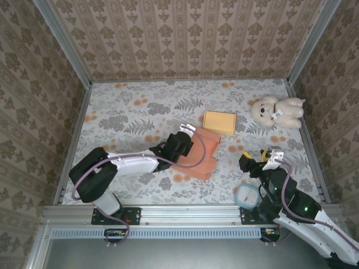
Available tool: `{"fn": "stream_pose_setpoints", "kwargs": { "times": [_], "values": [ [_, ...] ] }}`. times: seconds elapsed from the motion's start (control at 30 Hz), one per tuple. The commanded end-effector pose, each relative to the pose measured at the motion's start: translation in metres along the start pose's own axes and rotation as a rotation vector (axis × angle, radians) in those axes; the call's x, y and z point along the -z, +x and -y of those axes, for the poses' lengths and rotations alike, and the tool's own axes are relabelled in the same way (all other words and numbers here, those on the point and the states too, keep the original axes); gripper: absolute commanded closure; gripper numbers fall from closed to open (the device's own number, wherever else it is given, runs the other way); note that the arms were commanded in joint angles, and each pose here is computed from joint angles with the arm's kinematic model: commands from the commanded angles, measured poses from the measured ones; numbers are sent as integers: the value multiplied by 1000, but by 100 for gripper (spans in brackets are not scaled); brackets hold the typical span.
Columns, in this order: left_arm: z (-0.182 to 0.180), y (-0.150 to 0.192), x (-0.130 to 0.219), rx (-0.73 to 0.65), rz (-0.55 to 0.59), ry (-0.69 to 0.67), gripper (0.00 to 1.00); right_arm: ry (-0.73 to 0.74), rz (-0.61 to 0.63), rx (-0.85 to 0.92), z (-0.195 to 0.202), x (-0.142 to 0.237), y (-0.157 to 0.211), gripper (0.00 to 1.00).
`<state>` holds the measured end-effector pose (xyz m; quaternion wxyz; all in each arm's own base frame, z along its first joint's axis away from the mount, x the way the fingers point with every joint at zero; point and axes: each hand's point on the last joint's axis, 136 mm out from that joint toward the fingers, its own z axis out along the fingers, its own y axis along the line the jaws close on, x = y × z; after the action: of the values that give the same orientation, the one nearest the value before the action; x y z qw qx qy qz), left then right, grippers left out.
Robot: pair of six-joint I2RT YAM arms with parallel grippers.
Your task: Fold the paper box
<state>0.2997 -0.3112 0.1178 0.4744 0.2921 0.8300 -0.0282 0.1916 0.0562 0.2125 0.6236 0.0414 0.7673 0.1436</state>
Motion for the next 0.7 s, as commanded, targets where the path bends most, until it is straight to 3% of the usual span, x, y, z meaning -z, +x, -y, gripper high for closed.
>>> {"fn": "stream_pose_setpoints", "kwargs": {
  "times": [0.0, 0.13, 0.27, 0.43, 0.53, 0.67],
  "values": [
    [-2, 37, 28, -127, -291, 68, 100, -40, -16, 9, -5, 1, 5, 16],
    [10, 33, 53, -283, -458, 177, 100, -66, -30, -17, -8, 4, 5, 16],
    [2, 32, 63, -583, -615, 149, 100, -69, -68, -19, -7, 6, 13, 16],
    [-5, 50, 51, -947, -828, 141, 100, -38, -68, -11, 0, 8, 11, 15],
    [-1, 43, 43, -1053, -865, 152, 100, -21, -68, -6, 3, 8, 12, 15],
    [11, 32, 25, -1136, -799, 163, 100, -12, -66, -3, 4, 8, 12, 15]
  ]
}}
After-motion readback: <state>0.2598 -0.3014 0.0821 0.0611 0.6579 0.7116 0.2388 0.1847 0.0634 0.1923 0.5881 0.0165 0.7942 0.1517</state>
